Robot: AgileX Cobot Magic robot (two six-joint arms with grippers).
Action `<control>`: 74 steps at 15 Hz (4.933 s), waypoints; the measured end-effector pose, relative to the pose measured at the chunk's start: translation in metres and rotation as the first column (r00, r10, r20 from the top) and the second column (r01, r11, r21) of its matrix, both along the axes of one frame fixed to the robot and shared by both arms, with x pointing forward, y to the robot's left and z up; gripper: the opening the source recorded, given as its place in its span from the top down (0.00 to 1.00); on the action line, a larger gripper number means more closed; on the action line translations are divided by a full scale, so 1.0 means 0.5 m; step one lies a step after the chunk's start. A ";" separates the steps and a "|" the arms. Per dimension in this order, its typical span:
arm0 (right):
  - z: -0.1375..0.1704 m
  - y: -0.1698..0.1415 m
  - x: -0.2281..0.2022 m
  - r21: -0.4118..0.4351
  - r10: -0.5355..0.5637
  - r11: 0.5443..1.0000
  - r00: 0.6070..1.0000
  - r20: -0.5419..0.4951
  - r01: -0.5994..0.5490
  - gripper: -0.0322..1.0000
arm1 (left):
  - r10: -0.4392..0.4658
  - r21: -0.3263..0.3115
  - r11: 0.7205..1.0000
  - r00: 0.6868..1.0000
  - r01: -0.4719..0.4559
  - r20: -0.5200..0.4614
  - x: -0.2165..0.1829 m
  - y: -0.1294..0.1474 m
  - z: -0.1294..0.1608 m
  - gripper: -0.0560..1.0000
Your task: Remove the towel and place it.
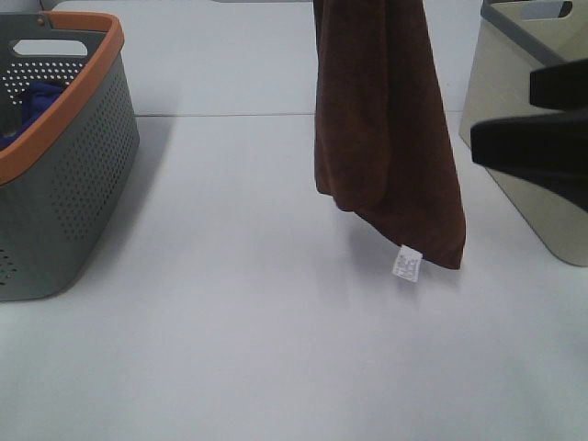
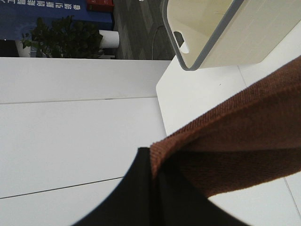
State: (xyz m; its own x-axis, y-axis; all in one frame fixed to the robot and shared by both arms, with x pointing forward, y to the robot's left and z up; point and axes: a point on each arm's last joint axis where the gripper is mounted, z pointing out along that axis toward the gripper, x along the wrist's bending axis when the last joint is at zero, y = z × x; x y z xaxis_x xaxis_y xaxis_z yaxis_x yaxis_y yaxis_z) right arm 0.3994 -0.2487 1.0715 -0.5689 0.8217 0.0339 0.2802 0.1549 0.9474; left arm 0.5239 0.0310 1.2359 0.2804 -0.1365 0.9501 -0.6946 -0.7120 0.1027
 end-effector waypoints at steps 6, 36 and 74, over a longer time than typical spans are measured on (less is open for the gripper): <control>-0.026 0.039 0.056 0.176 0.239 0.954 0.970 0.036 -0.242 0.23 | -0.018 -0.002 1.000 1.000 0.018 -0.013 0.007 -0.023 -0.019 0.95; -0.170 0.074 0.218 0.211 0.456 0.877 0.886 -0.081 -0.432 0.23 | -0.028 -0.049 0.998 0.999 0.026 -0.046 0.004 -0.026 -0.018 0.95; -0.125 0.048 0.189 -0.247 0.216 0.934 0.959 -0.183 -0.257 0.97 | 0.346 -0.045 0.914 0.832 -0.403 -0.433 0.063 0.073 -0.059 0.95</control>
State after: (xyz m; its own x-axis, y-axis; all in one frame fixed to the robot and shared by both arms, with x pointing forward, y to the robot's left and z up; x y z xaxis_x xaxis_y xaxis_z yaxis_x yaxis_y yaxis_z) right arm 0.4941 -0.2246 1.0089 -0.7531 0.6544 -0.0670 0.3400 0.4744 0.8120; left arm 0.5555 0.0673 1.2065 0.6497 0.1739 0.7401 -0.2518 -0.8693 0.4253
